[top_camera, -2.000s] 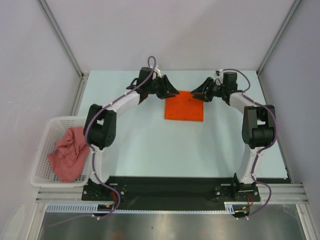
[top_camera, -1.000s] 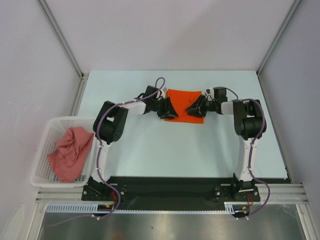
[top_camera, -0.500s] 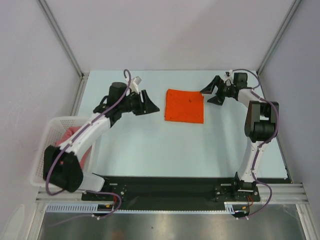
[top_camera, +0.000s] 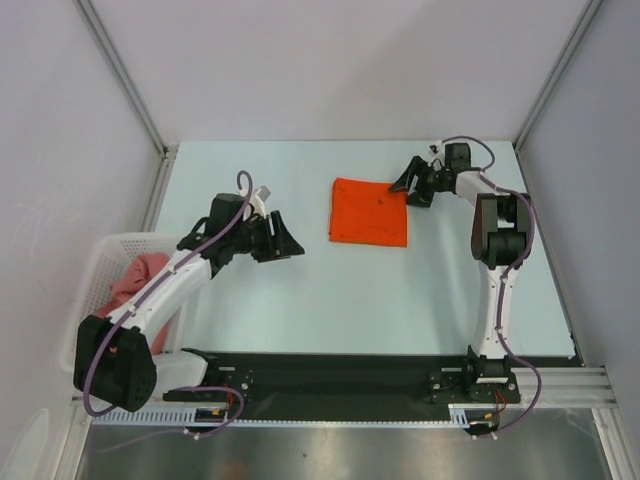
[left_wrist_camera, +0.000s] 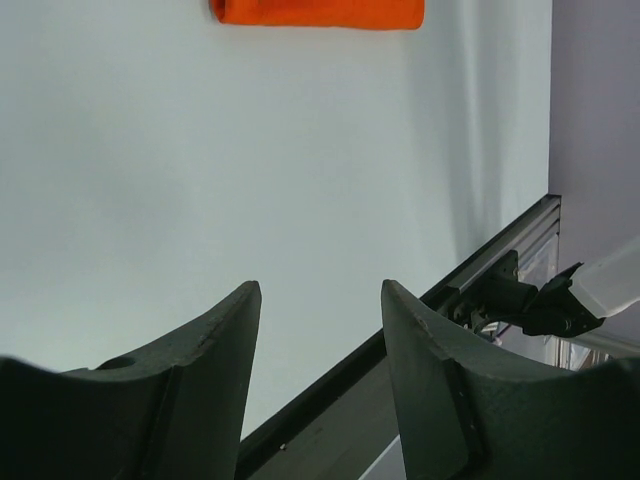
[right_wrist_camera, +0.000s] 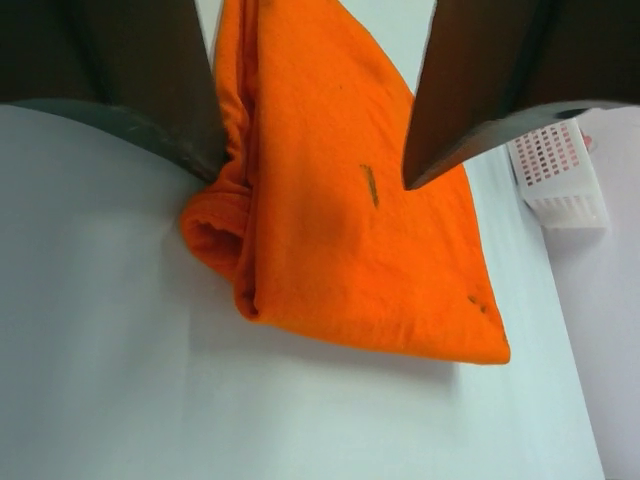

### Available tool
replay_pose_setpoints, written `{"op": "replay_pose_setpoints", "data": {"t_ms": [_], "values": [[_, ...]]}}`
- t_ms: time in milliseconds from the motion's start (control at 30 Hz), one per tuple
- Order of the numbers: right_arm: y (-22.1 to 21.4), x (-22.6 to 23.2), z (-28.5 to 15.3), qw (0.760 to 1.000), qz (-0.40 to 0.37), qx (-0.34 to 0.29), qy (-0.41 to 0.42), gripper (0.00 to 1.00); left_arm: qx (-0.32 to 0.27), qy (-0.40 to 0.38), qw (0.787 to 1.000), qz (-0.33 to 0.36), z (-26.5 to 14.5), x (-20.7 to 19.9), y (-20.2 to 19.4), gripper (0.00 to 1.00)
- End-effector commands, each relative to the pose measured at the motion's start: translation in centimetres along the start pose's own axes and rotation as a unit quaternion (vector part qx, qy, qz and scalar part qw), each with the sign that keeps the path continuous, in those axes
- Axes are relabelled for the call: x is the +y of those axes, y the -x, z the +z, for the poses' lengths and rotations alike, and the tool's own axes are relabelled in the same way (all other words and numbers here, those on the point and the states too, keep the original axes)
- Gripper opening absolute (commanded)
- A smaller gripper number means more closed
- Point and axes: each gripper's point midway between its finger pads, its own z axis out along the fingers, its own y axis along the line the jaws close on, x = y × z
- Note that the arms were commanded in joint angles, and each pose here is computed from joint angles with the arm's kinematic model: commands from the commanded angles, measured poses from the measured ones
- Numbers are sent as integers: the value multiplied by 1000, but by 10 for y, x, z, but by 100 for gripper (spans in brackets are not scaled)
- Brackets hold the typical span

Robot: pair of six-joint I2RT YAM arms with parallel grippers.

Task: Fold and stack the t-shirts
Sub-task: Neatly place the folded tshirt to the corner

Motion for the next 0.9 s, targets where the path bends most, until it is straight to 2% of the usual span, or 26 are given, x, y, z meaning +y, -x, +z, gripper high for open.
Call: {"op": "replay_pose_setpoints", "data": {"t_ms": [0, 67, 133, 167, 233, 267, 433, 533, 567, 600, 633, 667, 700, 767, 833, 867], "values": [[-33, -9, 18, 999, 12, 39, -17, 72, -25, -1, 1000, 2, -10, 1, 8, 57], [-37, -4, 18, 999, 21, 40, -13, 61, -25, 2, 1000, -4, -9, 6, 10, 57], [-37, -8, 12, 999, 21, 30, -32, 55, -26, -2, 1000, -6, -8, 8, 14, 57], [-34, -12, 9, 998, 12, 20, -49, 41, -25, -3, 1000, -6, -7, 8, 15, 57], [-26, -21, -1, 998, 13, 8, -69, 20, -19, -8, 1000, -11, -2, 11, 15, 57], [-24, -28, -8, 995, 17, 5, -94, 0, -12, -10, 1000, -17, 3, 13, 13, 57], [2, -68, -57, 981, 23, -31, -191, 0, -11, -28, 999, -11, 12, 15, 15, 57], [24, -95, -84, 962, -37, -40, -268, 0, 4, -28, 999, -15, 22, 23, 11, 57], [21, -117, -101, 942, -40, -23, -333, 0, 9, -32, 999, -14, 24, 24, 9, 57], [47, -121, -106, 930, -65, -33, -360, 0, 15, -32, 999, -19, 27, 27, 6, 57], [52, -134, -113, 917, -92, -15, -387, 0, 14, -34, 999, -20, 29, 29, 7, 57], [58, -150, -133, 894, -97, 0, -437, 0, 22, -39, 999, -25, 32, 30, 4, 57], [84, -144, -144, 885, -111, -28, -451, 0, 27, -40, 998, -28, 34, 33, 0, 57], [91, -177, -152, 857, -151, 5, -492, 0, 31, -45, 998, -33, 38, 35, -2, 56], [108, -193, -161, 845, -161, -11, -510, 0, 34, -47, 998, -36, 42, 38, -5, 56], [119, -200, -167, 830, -180, -20, -528, 0, 35, -48, 997, -41, 43, 39, -6, 56]]}}
